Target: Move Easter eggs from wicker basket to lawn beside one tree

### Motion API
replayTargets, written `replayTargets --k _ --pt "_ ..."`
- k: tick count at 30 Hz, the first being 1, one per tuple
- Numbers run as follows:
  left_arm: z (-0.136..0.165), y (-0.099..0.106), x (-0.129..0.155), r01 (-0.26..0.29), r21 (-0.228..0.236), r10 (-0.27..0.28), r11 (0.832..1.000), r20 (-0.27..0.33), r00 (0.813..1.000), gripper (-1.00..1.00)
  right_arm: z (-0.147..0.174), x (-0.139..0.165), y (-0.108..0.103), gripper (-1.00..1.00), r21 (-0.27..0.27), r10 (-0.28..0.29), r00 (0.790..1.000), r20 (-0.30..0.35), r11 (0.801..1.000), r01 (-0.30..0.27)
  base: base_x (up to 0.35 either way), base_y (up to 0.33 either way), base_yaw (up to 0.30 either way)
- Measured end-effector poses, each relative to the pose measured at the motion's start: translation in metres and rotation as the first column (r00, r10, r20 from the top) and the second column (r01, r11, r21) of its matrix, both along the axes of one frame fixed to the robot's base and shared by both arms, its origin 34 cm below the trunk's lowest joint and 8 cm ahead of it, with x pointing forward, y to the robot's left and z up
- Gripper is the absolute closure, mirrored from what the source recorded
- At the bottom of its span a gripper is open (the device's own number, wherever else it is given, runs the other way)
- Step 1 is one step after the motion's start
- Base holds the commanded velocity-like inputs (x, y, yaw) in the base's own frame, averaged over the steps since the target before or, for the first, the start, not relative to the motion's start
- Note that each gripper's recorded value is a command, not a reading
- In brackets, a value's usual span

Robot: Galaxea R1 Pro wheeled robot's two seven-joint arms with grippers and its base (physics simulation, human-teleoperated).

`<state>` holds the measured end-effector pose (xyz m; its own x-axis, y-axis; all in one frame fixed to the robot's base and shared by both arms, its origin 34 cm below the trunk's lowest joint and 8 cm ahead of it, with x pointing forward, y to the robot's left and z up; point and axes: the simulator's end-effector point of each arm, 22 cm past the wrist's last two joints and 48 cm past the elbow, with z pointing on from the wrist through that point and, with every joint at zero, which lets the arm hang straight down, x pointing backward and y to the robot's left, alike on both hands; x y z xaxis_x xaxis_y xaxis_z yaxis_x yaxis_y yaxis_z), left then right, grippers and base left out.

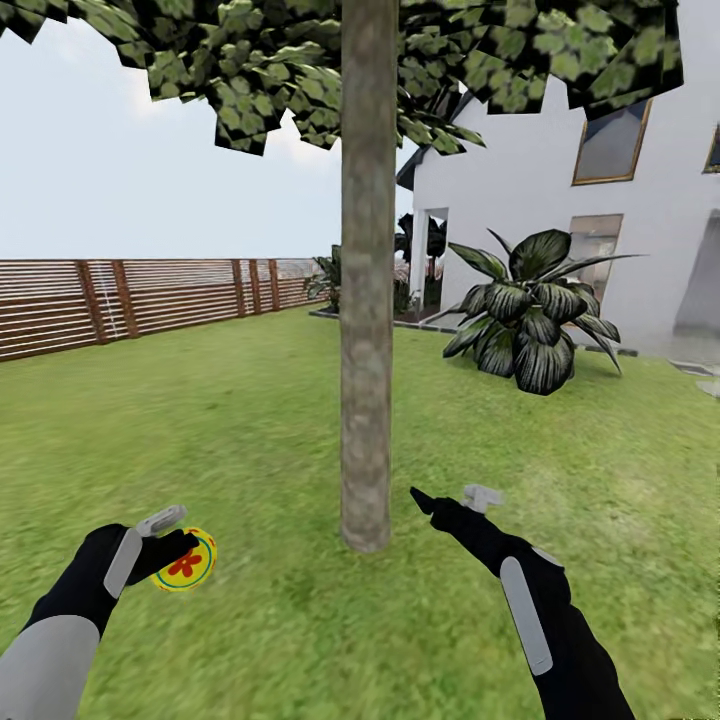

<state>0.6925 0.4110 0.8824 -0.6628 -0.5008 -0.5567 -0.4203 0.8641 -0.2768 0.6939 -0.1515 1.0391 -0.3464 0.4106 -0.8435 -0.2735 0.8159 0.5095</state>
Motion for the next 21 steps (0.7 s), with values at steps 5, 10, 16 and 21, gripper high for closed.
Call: replayTargets --k 5,10,16,21 --pt "0.002 0.0 0.0 0.0 0.0 0.0 1.0 0.004 1.0 1.0 0.004 0.0 0.0 -1.0 0.002 0.002 1.0 0.008 1.0 -0.002 0.172 0.15 -0.096" --pt "0.002 0.0 0.0 0.001 0.001 -0.001 1.0 0.003 1.0 1.0 0.0 -0.001 0.001 -1.0 0.002 0.003 1.0 -0.005 1.0 -0.003 0.169 0.132 -0.004" --pt "-0.004 0.0 0.0 0.001 0.0 -0.001 1.0 -0.007 1.0 1.0 -0.014 0.0 0.002 -1.0 0.004 0.005 0.999 -0.035 1.0 -0.005 0.072 0.035 0.0" --pt "-0.009 -0.002 0.0 0.002 -0.003 -0.002 1.0 -0.016 1.0 1.0 -0.019 0.001 0.002 -1.0 0.003 0.004 0.999 -0.041 1.0 -0.004 0.002 0.001 0.0"
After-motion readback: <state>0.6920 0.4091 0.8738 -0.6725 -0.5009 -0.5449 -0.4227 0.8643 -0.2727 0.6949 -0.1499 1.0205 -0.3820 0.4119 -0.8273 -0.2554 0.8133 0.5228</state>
